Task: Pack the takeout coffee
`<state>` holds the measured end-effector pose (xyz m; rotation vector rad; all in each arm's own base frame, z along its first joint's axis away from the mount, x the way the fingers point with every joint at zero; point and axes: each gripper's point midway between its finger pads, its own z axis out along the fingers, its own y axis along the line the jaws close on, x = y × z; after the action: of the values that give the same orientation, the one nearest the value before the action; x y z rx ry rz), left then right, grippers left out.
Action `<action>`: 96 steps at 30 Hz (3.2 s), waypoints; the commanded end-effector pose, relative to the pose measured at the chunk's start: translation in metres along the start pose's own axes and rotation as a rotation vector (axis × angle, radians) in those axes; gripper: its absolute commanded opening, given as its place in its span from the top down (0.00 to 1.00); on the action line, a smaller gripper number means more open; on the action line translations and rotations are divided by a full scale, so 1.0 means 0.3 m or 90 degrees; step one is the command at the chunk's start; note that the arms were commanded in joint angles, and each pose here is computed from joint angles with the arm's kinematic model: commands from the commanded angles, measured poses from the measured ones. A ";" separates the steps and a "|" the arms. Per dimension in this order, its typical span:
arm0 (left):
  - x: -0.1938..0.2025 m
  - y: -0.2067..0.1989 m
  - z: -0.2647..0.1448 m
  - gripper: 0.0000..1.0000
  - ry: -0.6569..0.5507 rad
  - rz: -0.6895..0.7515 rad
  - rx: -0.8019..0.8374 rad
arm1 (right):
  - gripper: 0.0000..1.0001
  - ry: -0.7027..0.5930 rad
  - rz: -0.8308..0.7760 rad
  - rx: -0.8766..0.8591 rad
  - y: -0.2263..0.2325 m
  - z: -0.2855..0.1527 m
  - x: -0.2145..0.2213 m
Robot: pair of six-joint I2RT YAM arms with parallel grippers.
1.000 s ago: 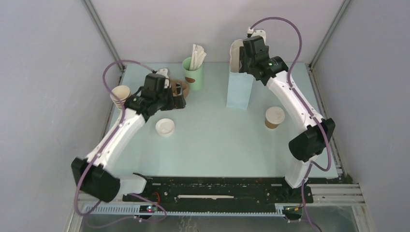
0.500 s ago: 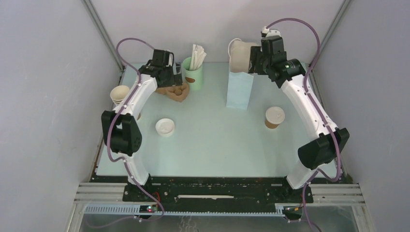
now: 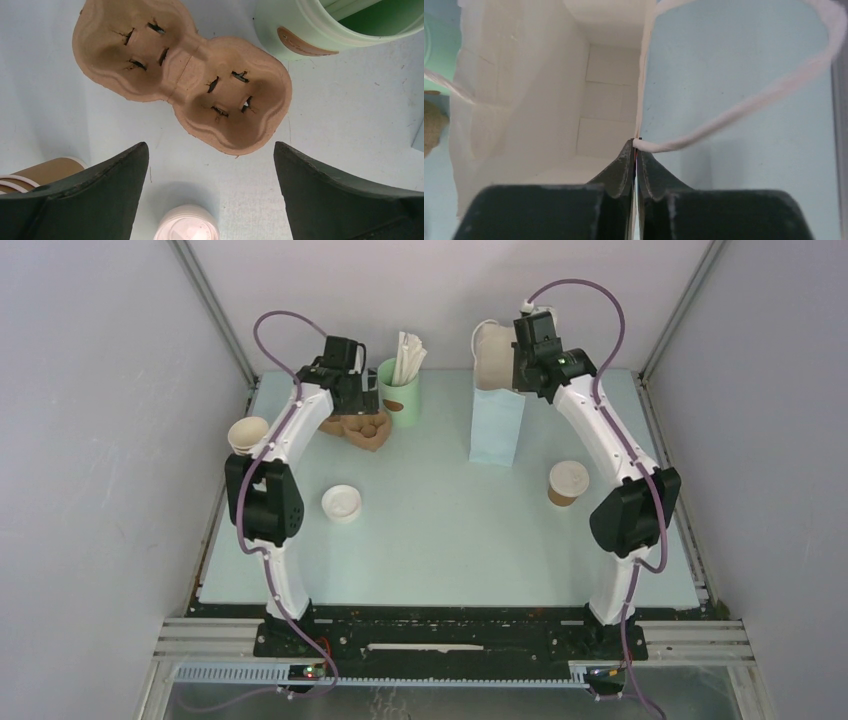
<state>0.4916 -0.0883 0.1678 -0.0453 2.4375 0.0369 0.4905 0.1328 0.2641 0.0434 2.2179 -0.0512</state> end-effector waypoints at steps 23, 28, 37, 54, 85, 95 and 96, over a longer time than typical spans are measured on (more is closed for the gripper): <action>-0.027 -0.015 -0.139 0.00 -0.046 -0.029 0.051 | 1.00 0.043 -0.052 -0.231 0.124 -0.599 0.508; -0.014 -0.025 -0.116 0.00 -0.036 -0.029 0.057 | 0.86 0.012 -0.026 -0.254 0.134 -0.625 0.474; -0.048 0.000 -0.016 0.00 -0.021 0.022 0.022 | 0.25 -0.036 -0.045 -0.257 0.040 -0.752 0.426; -0.088 0.098 0.222 0.24 0.017 0.031 0.003 | 0.15 -0.197 -0.058 -0.238 -0.147 -0.918 0.360; -0.043 0.099 0.288 0.46 0.049 0.024 0.019 | 0.15 -0.212 -0.055 -0.255 -0.149 -0.927 0.369; -0.075 0.098 0.261 0.41 0.034 0.016 0.019 | 0.15 -0.200 -0.060 -0.260 -0.135 -0.911 0.385; -0.079 0.096 0.258 0.41 0.031 0.016 0.021 | 0.15 -0.200 -0.059 -0.260 -0.136 -0.911 0.386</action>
<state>0.5452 -0.0561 0.0925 0.0043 2.5684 0.0246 0.1974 0.1059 0.3305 -0.2771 1.9099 0.3139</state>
